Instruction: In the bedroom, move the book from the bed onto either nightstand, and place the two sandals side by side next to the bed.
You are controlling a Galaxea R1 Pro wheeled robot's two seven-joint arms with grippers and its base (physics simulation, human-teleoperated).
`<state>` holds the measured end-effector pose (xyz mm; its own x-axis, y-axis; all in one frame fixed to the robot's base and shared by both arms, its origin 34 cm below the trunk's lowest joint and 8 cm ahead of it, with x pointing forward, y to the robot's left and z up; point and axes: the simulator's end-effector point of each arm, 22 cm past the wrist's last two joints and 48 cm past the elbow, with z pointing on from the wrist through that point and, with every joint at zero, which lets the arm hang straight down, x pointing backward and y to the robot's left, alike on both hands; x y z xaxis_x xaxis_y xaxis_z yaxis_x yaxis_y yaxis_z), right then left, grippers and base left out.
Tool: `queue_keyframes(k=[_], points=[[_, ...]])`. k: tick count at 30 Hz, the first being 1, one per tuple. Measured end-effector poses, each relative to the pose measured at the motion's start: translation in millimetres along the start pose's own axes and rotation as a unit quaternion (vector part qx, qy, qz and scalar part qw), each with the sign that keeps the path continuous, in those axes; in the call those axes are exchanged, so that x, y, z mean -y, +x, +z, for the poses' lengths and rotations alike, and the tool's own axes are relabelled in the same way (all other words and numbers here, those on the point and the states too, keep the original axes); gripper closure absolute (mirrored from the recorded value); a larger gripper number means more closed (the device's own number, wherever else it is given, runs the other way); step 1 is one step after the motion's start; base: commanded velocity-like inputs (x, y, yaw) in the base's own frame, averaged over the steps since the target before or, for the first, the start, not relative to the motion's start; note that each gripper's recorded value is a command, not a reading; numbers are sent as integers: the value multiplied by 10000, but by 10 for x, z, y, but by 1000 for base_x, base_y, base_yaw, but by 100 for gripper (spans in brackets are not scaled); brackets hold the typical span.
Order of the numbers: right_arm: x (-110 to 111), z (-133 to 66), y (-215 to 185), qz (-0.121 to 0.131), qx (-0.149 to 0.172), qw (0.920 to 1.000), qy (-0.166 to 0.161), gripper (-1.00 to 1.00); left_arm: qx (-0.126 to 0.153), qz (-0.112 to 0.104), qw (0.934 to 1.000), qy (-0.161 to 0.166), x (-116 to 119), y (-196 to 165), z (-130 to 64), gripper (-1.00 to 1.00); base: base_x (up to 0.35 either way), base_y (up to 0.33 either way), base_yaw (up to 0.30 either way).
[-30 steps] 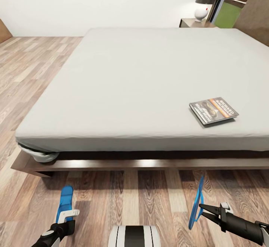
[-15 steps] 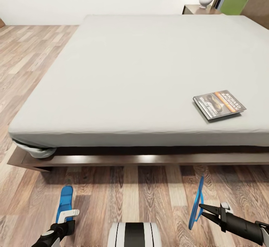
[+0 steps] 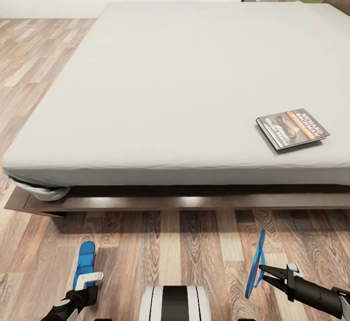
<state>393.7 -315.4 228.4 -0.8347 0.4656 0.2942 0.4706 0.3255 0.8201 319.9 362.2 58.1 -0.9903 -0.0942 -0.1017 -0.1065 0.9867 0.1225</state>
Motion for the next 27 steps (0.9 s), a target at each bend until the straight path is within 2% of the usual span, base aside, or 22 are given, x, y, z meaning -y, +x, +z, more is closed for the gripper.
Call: queue_keyframes(k=[9, 16, 22, 27], points=[[0, -1, -2, 0, 3, 10000, -1, 100, 7, -4, 10000, -7, -3, -6, 0, 100, 6, 0, 0], [-1, -1, 0, -1, 1, 10000, 0, 100, 6, 1, 10000, -11, -4, -4, -1, 100, 118, 0, 0], [-2, -1, 0, -3, 1, 10000, 0, 100, 10, 1, 10000, -10, -3, -6, -2, 100, 257, 0, 0], [0, 0, 0, 0, 0, 10000, 0, 100, 10, -3, 10000, -13, -7, -8, -1, 100, 49, 0, 0]])
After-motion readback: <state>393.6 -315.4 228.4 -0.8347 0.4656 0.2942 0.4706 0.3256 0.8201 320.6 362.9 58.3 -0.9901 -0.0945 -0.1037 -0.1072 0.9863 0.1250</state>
